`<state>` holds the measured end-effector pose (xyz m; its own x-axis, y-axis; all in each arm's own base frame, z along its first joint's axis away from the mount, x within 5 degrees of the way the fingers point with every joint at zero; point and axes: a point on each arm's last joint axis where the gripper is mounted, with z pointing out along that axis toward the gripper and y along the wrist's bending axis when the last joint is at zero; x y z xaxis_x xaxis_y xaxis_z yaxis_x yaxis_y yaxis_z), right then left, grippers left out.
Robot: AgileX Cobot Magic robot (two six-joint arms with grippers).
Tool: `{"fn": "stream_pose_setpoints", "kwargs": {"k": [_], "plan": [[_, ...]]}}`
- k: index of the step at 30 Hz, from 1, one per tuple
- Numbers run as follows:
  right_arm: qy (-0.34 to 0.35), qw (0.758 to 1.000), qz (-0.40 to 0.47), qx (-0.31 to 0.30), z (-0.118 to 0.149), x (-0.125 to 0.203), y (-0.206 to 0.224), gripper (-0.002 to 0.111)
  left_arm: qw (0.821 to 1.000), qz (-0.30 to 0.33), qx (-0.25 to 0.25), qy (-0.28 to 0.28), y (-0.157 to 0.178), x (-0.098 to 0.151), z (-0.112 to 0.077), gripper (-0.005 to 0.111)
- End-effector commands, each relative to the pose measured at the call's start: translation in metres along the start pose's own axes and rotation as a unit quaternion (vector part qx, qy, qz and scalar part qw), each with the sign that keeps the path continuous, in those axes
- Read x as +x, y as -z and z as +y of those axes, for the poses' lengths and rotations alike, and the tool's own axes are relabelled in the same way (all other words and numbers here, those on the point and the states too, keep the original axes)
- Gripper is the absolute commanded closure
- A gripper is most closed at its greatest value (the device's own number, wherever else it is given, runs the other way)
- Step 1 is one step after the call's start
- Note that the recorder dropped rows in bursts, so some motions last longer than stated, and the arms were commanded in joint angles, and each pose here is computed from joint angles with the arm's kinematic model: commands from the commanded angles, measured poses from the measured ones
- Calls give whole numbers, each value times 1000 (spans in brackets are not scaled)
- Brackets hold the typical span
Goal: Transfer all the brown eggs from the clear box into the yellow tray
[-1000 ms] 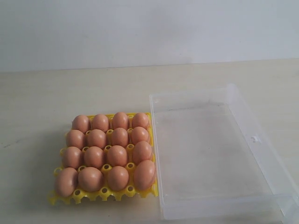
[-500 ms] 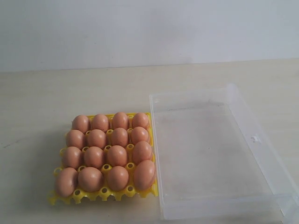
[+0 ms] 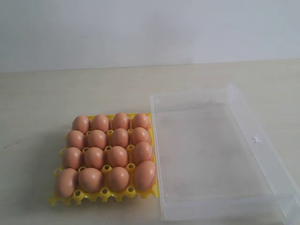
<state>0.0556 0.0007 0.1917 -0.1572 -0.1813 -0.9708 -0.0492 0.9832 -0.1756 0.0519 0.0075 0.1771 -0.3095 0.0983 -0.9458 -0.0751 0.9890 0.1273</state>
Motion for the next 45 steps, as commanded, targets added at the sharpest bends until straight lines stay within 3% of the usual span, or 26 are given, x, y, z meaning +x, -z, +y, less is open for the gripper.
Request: {"fn": "stream_pose_setpoints", "kwargs": {"k": [1,15,20,45], "plan": [[-6,1000,1,2,0,1,0,108,1000,-6,2,1,0,-2,0,107],[-44,999,0,-7,2,1,0,108,1000,-6,2,1,0,-2,0,107],[-106,994,12,-8,2,3,0,108,1000,-6,2,1,0,-2,0,107],[-129,992,12,-8,2,3,0,108,1000,-6,2,1,0,-2,0,107]]}}
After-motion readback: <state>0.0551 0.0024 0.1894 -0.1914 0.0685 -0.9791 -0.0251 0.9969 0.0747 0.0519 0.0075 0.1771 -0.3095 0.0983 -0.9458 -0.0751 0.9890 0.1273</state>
